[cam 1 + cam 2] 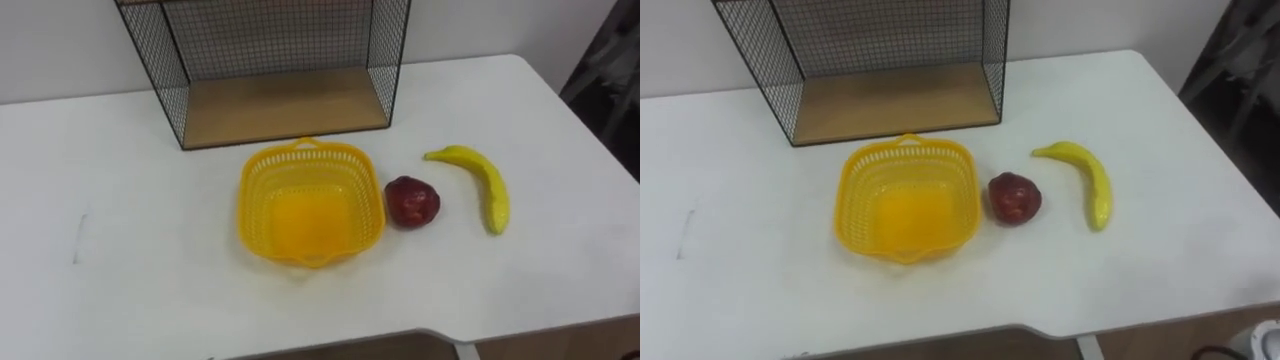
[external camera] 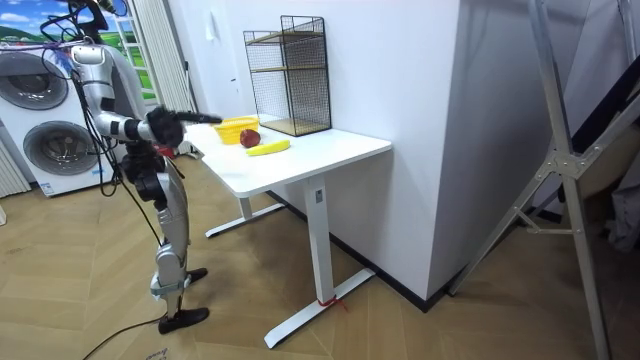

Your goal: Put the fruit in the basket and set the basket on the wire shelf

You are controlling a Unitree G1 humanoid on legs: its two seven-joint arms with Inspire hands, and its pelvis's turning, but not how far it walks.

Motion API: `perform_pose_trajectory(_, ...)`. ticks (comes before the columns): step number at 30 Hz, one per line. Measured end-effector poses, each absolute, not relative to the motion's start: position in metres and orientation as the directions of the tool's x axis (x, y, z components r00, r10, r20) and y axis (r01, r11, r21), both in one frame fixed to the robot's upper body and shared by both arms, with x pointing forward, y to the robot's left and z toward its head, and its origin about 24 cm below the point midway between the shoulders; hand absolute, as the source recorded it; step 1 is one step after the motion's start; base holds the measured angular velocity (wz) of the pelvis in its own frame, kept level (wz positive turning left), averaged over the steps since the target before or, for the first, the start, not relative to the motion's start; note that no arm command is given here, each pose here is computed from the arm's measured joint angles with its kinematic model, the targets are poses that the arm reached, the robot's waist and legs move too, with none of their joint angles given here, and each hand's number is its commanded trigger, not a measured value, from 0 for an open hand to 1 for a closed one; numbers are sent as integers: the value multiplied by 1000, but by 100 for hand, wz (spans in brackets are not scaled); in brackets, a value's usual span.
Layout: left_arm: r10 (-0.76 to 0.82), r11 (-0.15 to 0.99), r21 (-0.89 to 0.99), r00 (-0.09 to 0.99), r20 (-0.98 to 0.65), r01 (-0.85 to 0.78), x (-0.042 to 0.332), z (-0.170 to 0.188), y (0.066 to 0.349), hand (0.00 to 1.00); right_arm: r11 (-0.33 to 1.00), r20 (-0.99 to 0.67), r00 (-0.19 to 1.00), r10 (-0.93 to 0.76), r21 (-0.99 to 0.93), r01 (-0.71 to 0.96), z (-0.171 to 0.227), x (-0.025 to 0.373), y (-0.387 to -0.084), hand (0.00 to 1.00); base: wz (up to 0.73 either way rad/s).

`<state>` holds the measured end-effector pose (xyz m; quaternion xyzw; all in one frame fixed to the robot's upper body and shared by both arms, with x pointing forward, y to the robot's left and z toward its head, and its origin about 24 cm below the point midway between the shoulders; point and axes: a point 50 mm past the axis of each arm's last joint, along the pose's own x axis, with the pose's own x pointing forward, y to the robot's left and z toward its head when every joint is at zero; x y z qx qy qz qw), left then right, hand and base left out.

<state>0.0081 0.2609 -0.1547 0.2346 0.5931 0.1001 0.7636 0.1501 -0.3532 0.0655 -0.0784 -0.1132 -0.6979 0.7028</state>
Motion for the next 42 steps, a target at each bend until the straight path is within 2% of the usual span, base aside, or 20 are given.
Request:
perform_pose_trajectory(3, 418, 875, 466, 280, -864, 132, 8, -155, 260, 0, 148, 336, 127, -933, 36, 988, 76, 164, -338, 0, 0)
perform_pose_trajectory(7, 396, 883, 444, 272, -877, 148, 7, -156, 258, 0, 288, 340, 269, -901, 4, 958, 76, 176, -327, 0, 1)
perform_pose_trajectory(13, 361, 891, 416, 274, -892, 182, 8, -157, 256, 0, 576, 324, 577, -750, -109, 810, 73, 202, -305, 0, 0)
perform_pose_trajectory(21, 326, 904, 379, 257, -910, 197, 7, -158, 255, 0, 783, 243, 803, -545, -194, 591, 63, 221, -275, 0, 5)
perform_pose_trajectory(28, 301, 905, 362, 265, -916, 222, 13, -158, 254, 0, 850, 228, 871, -436, -215, 481, 64, 229, -265, 0, 5)
perform_pose_trajectory(33, 279, 902, 351, 280, -919, 252, 21, -159, 253, 0, 898, 168, 938, -304, -278, 341, 54, 234, -247, 0, 0)
perform_pose_trajectory(42, 272, 891, 352, 285, -919, 286, 23, -159, 251, 0, 926, 118, 976, -185, -312, 213, 47, 236, -234, 0, 2)
